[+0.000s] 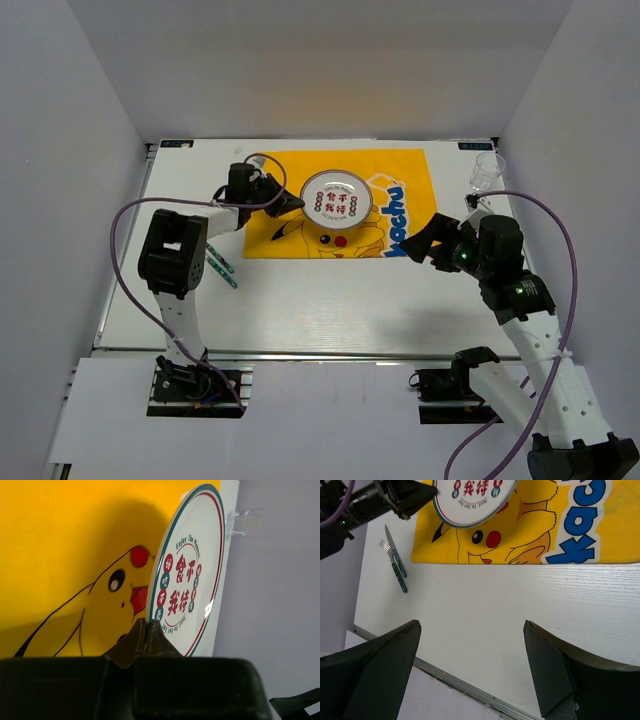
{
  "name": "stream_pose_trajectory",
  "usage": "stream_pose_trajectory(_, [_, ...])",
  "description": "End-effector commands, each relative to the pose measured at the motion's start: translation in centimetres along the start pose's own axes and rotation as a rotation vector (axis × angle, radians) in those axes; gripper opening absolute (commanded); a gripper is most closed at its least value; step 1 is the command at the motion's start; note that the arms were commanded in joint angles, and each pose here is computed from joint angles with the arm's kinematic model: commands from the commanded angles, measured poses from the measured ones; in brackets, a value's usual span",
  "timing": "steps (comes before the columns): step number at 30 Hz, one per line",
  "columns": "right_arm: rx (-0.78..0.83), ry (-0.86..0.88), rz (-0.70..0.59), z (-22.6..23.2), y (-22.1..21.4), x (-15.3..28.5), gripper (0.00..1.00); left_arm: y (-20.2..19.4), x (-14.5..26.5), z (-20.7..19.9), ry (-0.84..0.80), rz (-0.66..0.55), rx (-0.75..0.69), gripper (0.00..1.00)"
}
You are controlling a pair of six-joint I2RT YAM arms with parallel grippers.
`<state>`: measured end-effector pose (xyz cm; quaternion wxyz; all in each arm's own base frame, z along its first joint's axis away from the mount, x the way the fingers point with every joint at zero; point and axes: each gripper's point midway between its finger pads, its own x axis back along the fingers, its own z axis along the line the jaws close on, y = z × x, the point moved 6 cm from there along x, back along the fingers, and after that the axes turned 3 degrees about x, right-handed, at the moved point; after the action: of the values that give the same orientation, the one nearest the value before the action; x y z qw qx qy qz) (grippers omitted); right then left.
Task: Set the dinner table for one person
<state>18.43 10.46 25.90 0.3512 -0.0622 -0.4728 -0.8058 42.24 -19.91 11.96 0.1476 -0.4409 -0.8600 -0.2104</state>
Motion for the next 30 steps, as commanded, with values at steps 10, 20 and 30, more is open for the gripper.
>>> stream_pose_trajectory(10, [0.025, -0.013, -0.04, -0.4, 0.5, -0.5, 0.89, 2.9, -5.7, -3.5, -0.068, 0.005, -0.079, 0.0])
stream_pose_trajectory(20, [0.035, -0.03, -0.036, -0.7, 0.6, -0.6, 0.89, 2.7, -7.3, -1.7, 0.003, 0.007, -0.065, 0.0])
stream_pose_trajectory(30, [0.018, -0.013, -0.024, -0.8, 0.7, -1.5, 0.89, 2.4, -6.3, -2.0, 0.011, -0.008, -0.065, 0.0])
